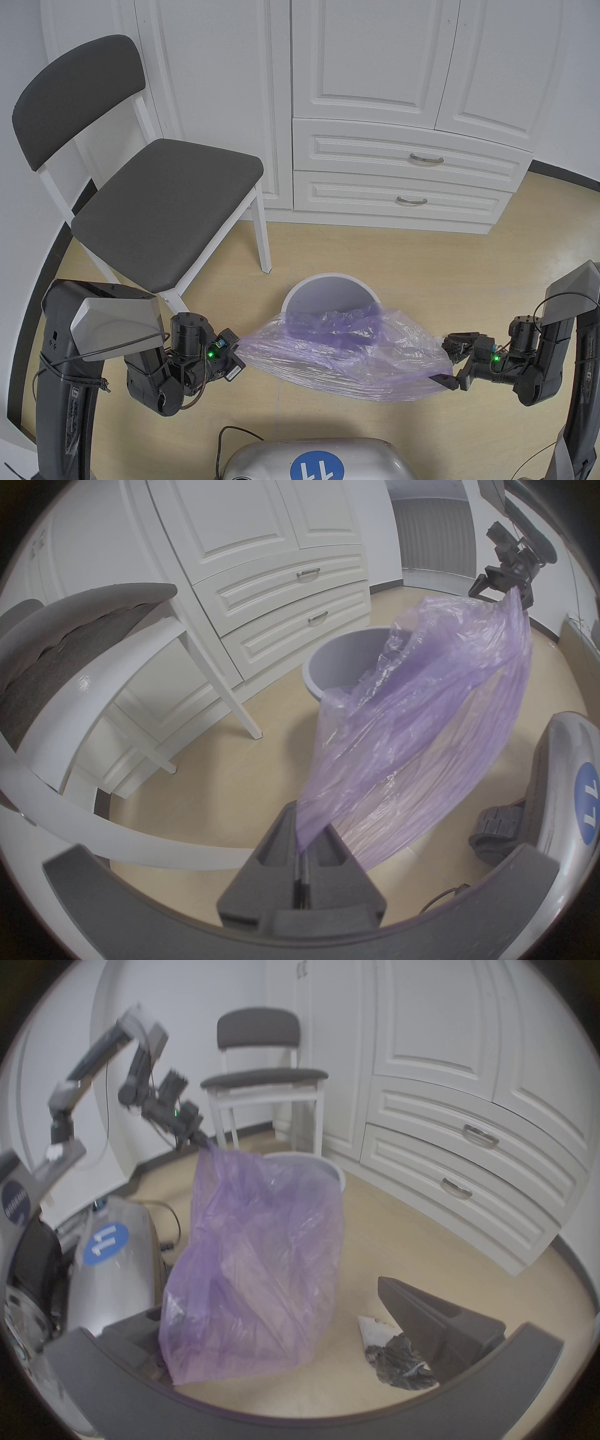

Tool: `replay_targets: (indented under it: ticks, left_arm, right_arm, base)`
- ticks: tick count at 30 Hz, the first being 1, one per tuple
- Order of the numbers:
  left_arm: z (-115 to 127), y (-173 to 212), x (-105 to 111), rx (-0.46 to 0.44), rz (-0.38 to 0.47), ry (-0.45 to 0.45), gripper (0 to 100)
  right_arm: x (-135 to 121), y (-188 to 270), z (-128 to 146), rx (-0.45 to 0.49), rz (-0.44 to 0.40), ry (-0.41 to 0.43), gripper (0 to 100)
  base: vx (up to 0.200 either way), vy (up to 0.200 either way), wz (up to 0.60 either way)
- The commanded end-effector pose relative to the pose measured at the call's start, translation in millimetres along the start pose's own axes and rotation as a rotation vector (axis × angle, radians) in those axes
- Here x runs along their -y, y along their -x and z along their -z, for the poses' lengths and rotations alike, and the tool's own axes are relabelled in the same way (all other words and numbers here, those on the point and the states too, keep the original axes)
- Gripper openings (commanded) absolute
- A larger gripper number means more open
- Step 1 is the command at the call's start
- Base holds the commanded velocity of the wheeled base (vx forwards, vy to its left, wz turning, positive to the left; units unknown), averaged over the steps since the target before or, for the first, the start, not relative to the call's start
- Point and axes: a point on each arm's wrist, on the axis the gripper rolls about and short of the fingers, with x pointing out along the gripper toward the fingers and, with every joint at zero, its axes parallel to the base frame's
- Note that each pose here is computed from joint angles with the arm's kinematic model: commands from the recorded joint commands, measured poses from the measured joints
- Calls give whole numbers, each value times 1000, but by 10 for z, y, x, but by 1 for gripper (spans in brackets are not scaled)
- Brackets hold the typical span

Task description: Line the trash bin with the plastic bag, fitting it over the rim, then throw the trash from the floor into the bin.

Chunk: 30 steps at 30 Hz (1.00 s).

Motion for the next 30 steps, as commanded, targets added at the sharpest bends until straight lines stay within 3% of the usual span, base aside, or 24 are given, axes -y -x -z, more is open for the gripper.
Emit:
replay_targets:
  ticks: [1,9,22,26,30]
  left_arm:
    - [42,-54,-107,-2,-30,14,0]
    - [123,-87,-51,-28,-14,12,0]
    - [128,-86,-54,-26,-17,-4,0]
    - [70,-86,-57,-4,-26,4,0]
    - [-33,-163,-70,36,-51,35,0]
  right_arm:
    - [332,136,25,114,18,-66,100]
    - [569,279,82,206,-23,-150,100]
    - [733,383,77,225,28,-159,100]
    - [703,308,-143,244,27,-164,100]
    - [563,130,-471,213,147,-149,100]
  base:
    - [0,0,0]
    - [0,0,0]
    - [0,0,0]
    - [0,0,0]
    - [0,0,0]
